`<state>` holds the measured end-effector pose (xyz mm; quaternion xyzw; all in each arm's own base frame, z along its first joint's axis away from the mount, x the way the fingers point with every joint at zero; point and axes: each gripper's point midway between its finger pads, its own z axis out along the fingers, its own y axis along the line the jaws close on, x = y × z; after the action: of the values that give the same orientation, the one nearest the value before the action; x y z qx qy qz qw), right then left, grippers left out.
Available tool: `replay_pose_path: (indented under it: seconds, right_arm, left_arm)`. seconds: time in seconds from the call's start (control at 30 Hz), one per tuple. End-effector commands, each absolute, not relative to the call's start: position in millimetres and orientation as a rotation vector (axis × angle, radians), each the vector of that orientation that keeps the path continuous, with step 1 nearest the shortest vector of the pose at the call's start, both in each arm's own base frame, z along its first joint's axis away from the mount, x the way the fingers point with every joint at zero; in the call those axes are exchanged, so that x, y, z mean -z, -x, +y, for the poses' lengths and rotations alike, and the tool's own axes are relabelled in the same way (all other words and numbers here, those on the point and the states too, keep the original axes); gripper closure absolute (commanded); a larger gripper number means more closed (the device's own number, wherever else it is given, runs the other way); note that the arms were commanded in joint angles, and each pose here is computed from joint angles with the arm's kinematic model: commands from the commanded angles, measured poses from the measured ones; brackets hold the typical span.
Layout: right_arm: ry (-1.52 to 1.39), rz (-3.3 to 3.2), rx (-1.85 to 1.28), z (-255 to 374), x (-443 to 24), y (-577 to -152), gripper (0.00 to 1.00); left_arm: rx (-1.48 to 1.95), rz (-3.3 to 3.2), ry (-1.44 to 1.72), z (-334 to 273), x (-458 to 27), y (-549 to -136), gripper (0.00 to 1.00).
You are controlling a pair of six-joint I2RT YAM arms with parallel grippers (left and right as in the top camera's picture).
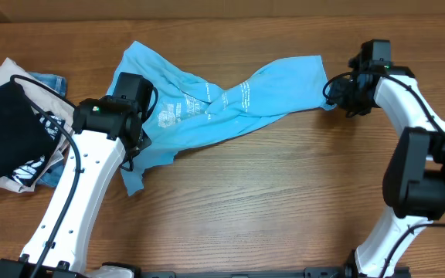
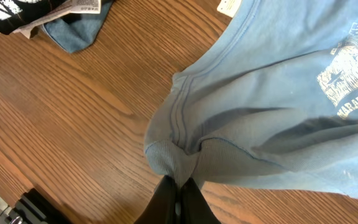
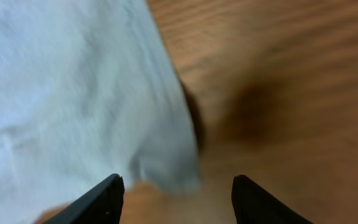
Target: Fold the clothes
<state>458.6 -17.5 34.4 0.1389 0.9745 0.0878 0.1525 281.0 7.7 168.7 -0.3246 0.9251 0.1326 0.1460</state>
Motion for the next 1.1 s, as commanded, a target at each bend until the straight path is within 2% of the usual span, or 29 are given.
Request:
replay_pose_path:
  seconds: [0.0, 0.03, 0.07, 0.1, 0.13, 0.23, 0.37, 0.43, 0.47, 0.53, 0.57, 0.6, 0.63, 0.83, 1.07]
  right_arm:
    - [-0.351, 2.801, -0.394, -1, -11, -467, 0.41]
    - [-0.350, 2.800, -0.395, -1, -8, -468, 0.46]
    - [-0.348, 2.800, -0.406, 1, -6, -469, 0.66]
    - [-0.347, 2.803, -0.413, 1, -6, -468, 0.76]
    - [-0.349, 2.813, -0.413, 2, -7, -465, 0.96]
    - [-0.374, 2.856, -0.415, 1, -23, -449, 0.96]
    - [-0.459, 2.811, -0.275, -18, -112, -423, 0.96]
    - [-0.502, 2.659, -0.095, -42, -174, -423, 0.96]
    - [-0.506, 2.621, -0.053, -48, -185, -426, 0.96]
    - [-0.518, 2.491, 0.017, -67, -212, -445, 0.92]
    - [-0.529, 2.476, 0.019, -73, -209, -451, 0.85]
    - [-0.543, 2.497, 0.023, -77, -198, -453, 0.50]
    - [-0.550, 2.521, 0.026, -78, -190, -452, 0.35]
    - [-0.632, 2.843, 0.046, -71, -117, -408, 0.23]
    - [-0.661, 3.013, 0.065, -65, -99, -371, 0.22]
  left_arm:
    - [-0.402, 2.645, 0.909, 12, -174, -283, 0.96]
    - [-0.403, 2.645, 0.909, 12, -174, -283, 0.96]
    - [-0.403, 2.645, 0.909, 12, -174, -283, 0.96]
    - [-0.403, 2.645, 0.908, 12, -174, -283, 0.96]
    - [-0.403, 2.645, 0.908, 12, -174, -283, 0.96]
    - [-0.405, 2.647, 0.908, 13, -174, -283, 0.96]
    - [-0.426, 2.641, 0.896, 15, -175, -283, 0.96]
    - [-0.430, 2.638, 0.896, 16, -176, -283, 0.96]
    - [-0.432, 2.636, 0.896, 16, -176, -283, 0.96]
    - [-0.433, 2.636, 0.896, 16, -176, -283, 0.96]
    - [-0.433, 2.636, 0.896, 16, -176, -283, 0.96]
    - [-0.433, 2.637, 0.896, 16, -176, -283, 0.96]
    - [-0.432, 2.637, 0.896, 16, -176, -283, 0.96]
    - [-0.436, 2.642, 0.895, 16, -175, -282, 0.96]
    - [-0.436, 2.640, 0.895, 16, -176, -282, 0.96]
